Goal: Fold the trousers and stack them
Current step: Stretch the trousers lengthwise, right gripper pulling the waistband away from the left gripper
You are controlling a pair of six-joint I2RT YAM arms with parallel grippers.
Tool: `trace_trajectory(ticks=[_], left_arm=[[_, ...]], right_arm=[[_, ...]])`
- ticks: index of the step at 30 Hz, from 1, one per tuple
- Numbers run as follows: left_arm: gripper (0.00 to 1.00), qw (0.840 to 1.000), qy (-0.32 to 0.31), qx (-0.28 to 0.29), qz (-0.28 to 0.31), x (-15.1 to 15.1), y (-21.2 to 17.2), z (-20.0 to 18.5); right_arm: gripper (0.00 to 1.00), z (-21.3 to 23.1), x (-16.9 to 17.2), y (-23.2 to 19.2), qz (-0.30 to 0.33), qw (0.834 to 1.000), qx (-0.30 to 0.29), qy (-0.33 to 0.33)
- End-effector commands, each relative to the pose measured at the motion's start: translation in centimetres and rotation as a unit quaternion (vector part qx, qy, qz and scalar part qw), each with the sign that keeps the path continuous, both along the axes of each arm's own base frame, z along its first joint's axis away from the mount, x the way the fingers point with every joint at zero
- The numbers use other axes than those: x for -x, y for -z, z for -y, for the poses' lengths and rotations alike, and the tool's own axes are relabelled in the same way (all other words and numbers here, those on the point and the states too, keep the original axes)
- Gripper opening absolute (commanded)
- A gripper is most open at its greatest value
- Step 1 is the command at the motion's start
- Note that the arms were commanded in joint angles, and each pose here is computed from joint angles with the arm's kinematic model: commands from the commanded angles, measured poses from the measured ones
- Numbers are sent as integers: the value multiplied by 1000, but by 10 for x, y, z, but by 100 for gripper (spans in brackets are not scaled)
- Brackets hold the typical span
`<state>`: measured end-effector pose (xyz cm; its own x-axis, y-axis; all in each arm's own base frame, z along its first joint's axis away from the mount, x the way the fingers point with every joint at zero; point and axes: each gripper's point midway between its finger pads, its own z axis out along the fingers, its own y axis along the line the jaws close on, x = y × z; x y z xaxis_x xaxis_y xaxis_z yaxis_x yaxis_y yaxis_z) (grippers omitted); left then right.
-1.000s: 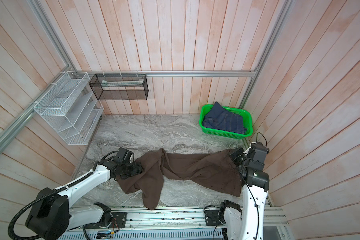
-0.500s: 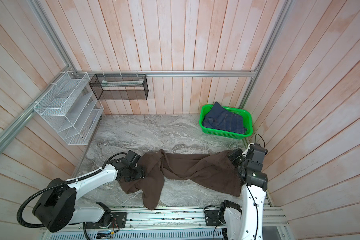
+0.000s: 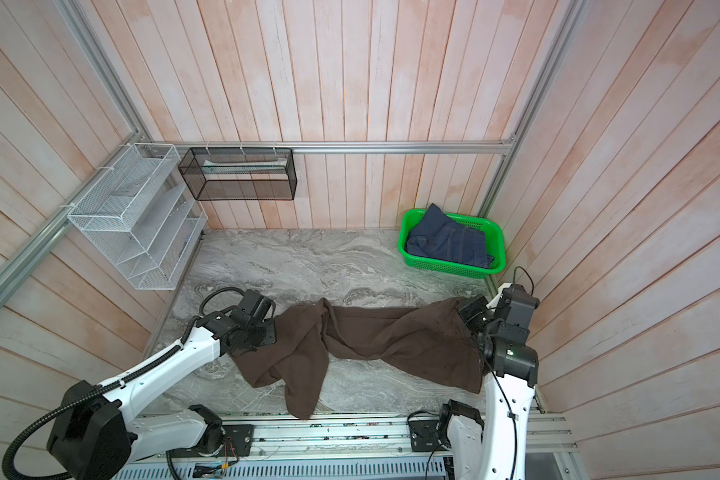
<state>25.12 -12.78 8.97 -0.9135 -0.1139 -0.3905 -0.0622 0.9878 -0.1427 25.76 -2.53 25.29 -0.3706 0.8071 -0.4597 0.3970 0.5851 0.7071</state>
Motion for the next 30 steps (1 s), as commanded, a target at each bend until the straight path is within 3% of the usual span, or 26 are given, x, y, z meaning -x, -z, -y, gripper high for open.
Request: trace_trajectory(ticks=[1, 7, 14, 20, 23, 30], left_arm=[[57, 998, 49, 0, -42, 19, 19, 25], [69, 996, 56, -29, -56, 26, 42, 32], [71, 994, 43, -89, -49, 10, 55, 22], [71, 992, 72, -83, -65, 7, 69, 36], [89, 993, 90, -58, -59, 8, 66, 52], [89, 992, 89, -69, -53, 3, 71, 57]], right_arm=[[0, 0, 1, -15, 20, 1000, 7, -2], [0, -4, 0, -11, 21, 1000, -2, -12], [0, -5, 0, -6, 19, 1000, -5, -13], [0, -5, 0, -6, 18, 1000, -3, -15], [0, -5, 0, -5, 18, 1000, -3, -13], [0, -4, -1, -3, 16, 1000, -4, -13]])
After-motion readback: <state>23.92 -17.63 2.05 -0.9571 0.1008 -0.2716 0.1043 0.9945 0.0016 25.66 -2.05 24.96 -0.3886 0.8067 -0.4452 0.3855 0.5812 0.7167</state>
